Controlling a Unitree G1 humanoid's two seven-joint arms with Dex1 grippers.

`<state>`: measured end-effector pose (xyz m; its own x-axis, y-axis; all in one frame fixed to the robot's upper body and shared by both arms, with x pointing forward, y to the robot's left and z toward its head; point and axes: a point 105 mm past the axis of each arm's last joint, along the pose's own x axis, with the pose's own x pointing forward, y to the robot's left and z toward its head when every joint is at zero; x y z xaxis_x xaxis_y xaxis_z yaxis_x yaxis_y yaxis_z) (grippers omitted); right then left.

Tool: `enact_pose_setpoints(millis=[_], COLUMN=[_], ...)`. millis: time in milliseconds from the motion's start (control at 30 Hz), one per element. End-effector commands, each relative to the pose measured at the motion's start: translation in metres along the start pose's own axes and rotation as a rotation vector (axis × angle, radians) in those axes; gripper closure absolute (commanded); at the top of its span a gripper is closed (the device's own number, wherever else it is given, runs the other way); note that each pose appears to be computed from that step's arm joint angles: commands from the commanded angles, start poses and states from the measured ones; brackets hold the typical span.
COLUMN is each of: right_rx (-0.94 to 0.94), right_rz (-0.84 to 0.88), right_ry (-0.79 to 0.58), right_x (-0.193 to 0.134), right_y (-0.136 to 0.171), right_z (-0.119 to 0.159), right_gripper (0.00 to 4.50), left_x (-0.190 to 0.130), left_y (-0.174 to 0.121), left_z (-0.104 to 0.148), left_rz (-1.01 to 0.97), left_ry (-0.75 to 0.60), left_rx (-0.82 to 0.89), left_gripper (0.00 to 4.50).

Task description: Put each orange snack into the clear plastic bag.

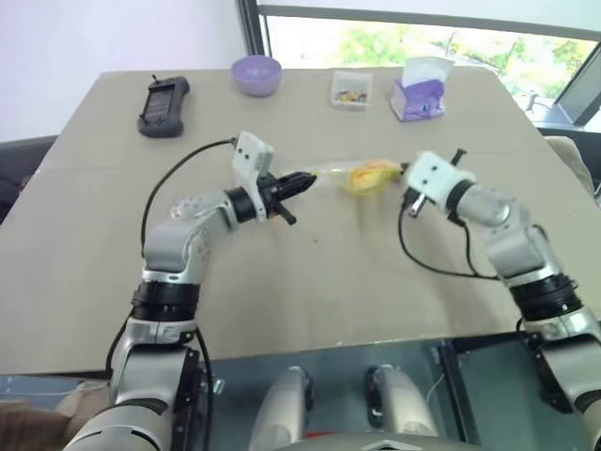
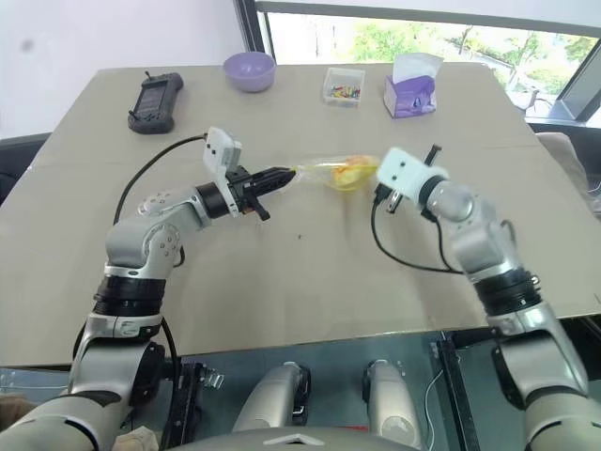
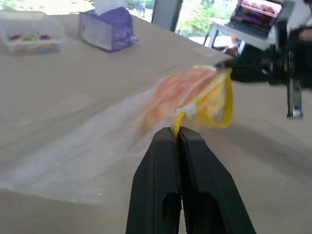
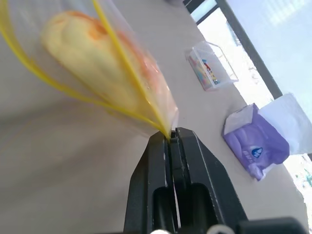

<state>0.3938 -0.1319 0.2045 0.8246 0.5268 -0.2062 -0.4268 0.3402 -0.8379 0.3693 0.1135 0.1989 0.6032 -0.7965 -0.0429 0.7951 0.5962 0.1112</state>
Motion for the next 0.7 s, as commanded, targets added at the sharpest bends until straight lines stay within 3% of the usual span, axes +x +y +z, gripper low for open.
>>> enact_pose_setpoints(millis=[33,67,133,267,333,367,433,500,567,633,700], right_rx=[-0.011,-0.010,-0.039,0.018,0.030,0.049,0.079,0.079,0.052,0.067,0.083], right_rz=[0.048,0.077,0.036,0.329,0.312,0.340,0.405,0.315,0.220,0.319,0.250], right_ry=[-0.001,-0.006,0.025,-0.002,0.007,0.011,-0.007,-0.022,0.010,-0.031,-0.067], right_x=[-0.020,-0.021,-0.019,-0.026,-0.027,-0.031,-0.037,-0.031,-0.025,-0.028,-0.022], right_y=[-0.037,-0.038,-0.055,-0.009,-0.014,-0.011,-0.005,-0.022,-0.041,-0.026,-0.035], right_z=[0.006,0.007,0.000,-0.002,-0.007,-0.008,-0.006,-0.004,-0.009,-0.003,0.004], right_gripper=[4.47,4.47,4.47,4.47,4.47,4.47,4.47,4.47,4.47,4.47,4.47], left_x=[0.000,0.002,0.006,0.006,0.003,0.001,-0.002,0.000,0.004,0.005,0.006], left_y=[0.010,0.005,0.025,-0.004,0.034,0.035,0.011,0.004,0.037,0.027,0.017], left_z=[0.025,0.027,0.043,0.024,0.037,0.037,0.023,0.026,0.043,0.036,0.034], left_rz=[-0.017,-0.058,0.026,-0.183,0.001,-0.011,-0.170,-0.197,0.003,-0.070,-0.115], left_ry=[-0.042,-0.045,-0.102,-0.024,-0.071,-0.065,-0.010,-0.045,-0.111,-0.068,-0.075], left_rx=[0.167,0.189,0.163,0.220,0.184,0.178,0.144,0.180,0.165,0.166,0.188], left_gripper=[4.50,4.50,4.50,4.50,4.50,4.50,4.50,4.50,4.50,4.50,4.50])
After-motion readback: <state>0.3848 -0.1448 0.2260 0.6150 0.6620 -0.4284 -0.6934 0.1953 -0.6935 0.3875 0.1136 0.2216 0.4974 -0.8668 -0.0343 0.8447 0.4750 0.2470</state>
